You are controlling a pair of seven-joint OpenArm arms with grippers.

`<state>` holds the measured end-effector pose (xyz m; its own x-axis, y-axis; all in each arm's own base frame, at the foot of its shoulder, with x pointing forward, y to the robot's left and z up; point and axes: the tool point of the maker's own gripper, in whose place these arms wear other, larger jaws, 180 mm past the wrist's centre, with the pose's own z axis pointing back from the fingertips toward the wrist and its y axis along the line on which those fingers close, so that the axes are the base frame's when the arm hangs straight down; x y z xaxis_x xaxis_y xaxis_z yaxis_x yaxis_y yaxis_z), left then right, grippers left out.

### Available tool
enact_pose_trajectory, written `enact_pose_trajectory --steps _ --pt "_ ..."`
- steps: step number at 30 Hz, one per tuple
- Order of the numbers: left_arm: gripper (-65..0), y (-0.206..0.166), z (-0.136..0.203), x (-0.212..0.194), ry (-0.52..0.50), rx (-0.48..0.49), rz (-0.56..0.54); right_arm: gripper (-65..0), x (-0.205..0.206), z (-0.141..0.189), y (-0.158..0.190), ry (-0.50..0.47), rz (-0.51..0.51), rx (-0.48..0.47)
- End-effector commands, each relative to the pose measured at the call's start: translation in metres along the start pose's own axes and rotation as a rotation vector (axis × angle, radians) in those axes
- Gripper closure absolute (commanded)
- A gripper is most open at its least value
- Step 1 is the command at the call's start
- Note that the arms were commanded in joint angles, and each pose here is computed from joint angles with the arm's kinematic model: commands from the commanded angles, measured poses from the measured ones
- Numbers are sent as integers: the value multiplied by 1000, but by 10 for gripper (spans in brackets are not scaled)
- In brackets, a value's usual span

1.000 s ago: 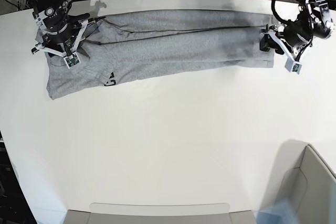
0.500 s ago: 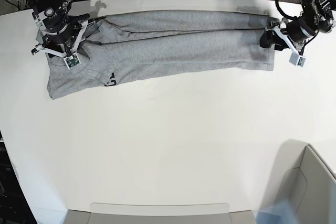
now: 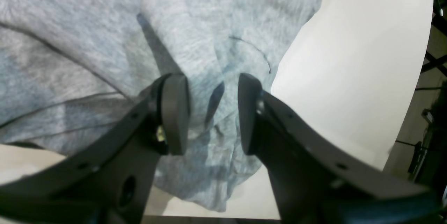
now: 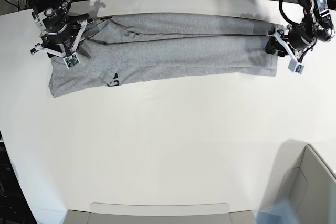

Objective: Fold the T-shirt properly
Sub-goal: 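Hold the strip ends with both grippers and regrip with the left gripper, then pull the strip end held by the left gripper outward to straighten it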

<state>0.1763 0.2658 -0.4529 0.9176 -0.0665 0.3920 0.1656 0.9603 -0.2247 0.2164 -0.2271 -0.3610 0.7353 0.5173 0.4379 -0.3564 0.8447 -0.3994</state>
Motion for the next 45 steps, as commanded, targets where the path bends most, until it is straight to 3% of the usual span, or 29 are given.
enact_pose_trajectory --steps 1,5,11,16,18,22,25,41,45 --pt "-185 -7 -7 -50 214 0 -24 -235 6 3 -4 -26 19 -8" --pt "-10 -19 -14 -54 219 -26 -14 -235 6 3 -4 -26 18 -8" --pt "0 -19 -14 -53 217 -25 -10 -235 6 4 -4 -25 18 -9" --pt "0 1 -2 -43 201 25 32 -235 6 4 -4 -25 18 -9" --pt "-64 11 7 -46 219 51 54 -235 6 4 -4 -25 18 -9" --pt "-224 30 28 -20 133 120 70 -235 7 3 -3 -28 21 -5" --pt "-293 35 40 -9 93 152 58 -235 7 3 -3 -28 21 -5" --pt "-295 37 48 3 74 179 23 -234 7 3 -3 -28 21 -5" --pt "-295 47 53 8 89 242 -9 -234 8 3 -3 -29 22 -4"
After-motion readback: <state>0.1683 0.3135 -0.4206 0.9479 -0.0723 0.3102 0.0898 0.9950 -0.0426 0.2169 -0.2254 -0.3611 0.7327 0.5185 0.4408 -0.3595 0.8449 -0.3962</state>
